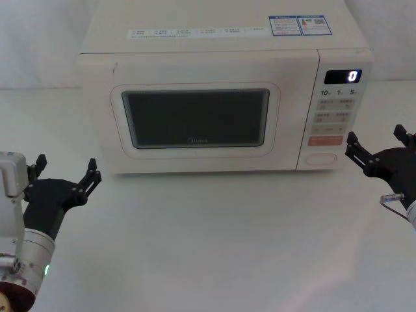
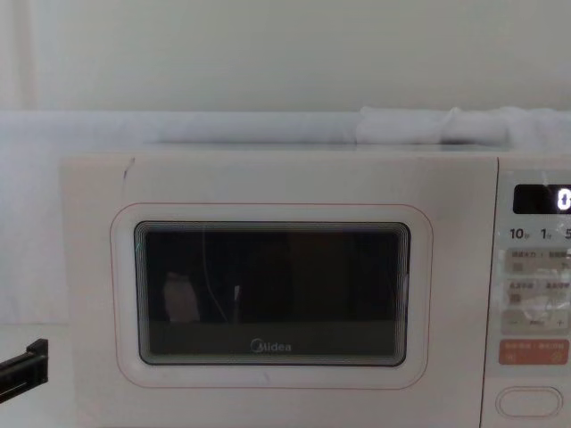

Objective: Press the button to open the microwave door with one hand; close the microwave door with the other hand.

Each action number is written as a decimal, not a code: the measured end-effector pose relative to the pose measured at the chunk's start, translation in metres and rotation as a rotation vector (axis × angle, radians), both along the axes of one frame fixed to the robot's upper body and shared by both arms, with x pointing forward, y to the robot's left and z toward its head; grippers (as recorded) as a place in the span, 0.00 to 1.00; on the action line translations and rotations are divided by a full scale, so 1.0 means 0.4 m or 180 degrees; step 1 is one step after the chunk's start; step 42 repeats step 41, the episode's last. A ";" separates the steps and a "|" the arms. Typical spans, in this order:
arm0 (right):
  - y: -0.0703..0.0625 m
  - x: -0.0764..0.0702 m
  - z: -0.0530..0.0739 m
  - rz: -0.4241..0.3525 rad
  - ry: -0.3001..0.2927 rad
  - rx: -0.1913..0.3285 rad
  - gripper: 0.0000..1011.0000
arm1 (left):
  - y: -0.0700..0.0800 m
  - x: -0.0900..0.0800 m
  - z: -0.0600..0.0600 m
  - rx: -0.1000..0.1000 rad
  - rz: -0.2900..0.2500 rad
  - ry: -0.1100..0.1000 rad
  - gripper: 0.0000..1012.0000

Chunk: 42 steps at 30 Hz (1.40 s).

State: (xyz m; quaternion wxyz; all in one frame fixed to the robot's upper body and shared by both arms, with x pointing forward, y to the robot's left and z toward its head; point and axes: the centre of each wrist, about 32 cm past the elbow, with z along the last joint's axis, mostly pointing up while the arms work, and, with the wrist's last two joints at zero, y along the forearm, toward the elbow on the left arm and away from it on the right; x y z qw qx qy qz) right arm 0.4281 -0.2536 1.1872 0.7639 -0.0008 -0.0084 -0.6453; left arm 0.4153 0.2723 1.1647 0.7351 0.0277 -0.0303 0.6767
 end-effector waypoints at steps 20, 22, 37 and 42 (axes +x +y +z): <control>0.000 0.000 0.000 0.0000 0.0000 0.0000 0.99 | 0.000 0.000 0.000 0.0000 0.0000 0.0000 0.99; 0.000 0.000 0.000 0.0000 0.0000 0.0000 0.99 | 0.000 0.000 0.000 0.0000 0.0000 0.0000 0.99; 0.000 0.000 0.000 0.0000 0.0000 0.0000 0.99 | 0.000 0.000 0.000 0.0000 0.0000 0.0000 0.99; 0.000 0.000 0.000 0.0000 0.0000 0.0000 0.99 | 0.000 0.000 0.000 0.0000 0.0000 0.0000 0.99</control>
